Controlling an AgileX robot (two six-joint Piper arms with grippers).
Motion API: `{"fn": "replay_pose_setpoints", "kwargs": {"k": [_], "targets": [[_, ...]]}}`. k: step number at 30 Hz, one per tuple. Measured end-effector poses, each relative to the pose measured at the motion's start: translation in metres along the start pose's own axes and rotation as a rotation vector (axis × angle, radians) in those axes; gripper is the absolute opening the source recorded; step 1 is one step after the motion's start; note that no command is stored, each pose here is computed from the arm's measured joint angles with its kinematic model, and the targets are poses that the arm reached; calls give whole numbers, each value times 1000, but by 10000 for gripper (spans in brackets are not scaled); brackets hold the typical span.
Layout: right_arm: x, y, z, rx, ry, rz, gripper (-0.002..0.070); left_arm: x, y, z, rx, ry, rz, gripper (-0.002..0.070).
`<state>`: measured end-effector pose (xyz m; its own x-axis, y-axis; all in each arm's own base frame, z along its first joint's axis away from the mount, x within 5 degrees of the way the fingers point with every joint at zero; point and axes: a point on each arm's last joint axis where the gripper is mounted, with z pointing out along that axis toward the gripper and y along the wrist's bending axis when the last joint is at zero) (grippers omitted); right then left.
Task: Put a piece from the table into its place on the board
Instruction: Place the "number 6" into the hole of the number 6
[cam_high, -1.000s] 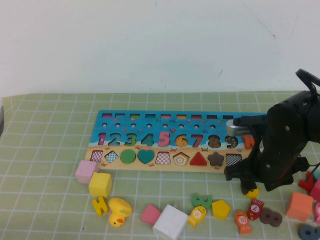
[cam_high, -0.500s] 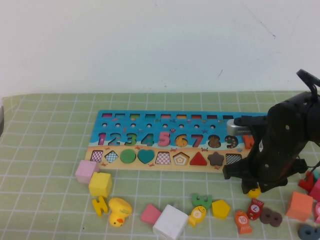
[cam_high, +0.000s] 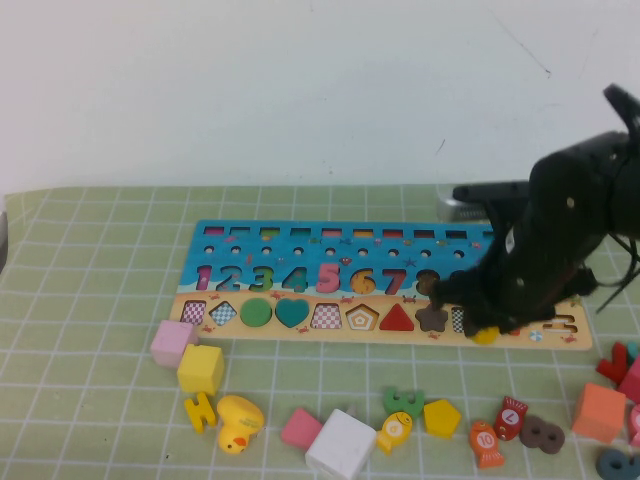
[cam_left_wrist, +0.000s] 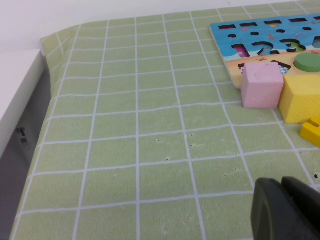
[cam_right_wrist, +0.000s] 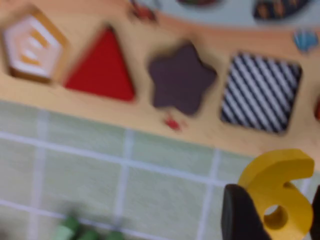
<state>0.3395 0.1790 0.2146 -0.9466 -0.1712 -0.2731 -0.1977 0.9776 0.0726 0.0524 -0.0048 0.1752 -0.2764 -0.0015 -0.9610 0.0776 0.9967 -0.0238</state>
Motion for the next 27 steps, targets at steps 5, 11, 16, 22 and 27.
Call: {"fn": "replay_pose_setpoints", "kwargs": {"k": [5, 11, 16, 22, 27], "targets": [[-15, 8, -14, -63, -75, -22, 269, 0, 0, 0, 0, 0, 0, -2], [-40, 21, -19, -135, -139, -55, 269, 0, 0, 0, 0, 0, 0, -2], [-62, 31, -10, -172, -134, -57, 269, 0, 0, 0, 0, 0, 0, -2], [-80, 43, 17, -185, -97, -63, 269, 0, 0, 0, 0, 0, 0, -2], [-85, 62, 38, -194, -74, -94, 269, 0, 0, 0, 0, 0, 0, -2]]}}
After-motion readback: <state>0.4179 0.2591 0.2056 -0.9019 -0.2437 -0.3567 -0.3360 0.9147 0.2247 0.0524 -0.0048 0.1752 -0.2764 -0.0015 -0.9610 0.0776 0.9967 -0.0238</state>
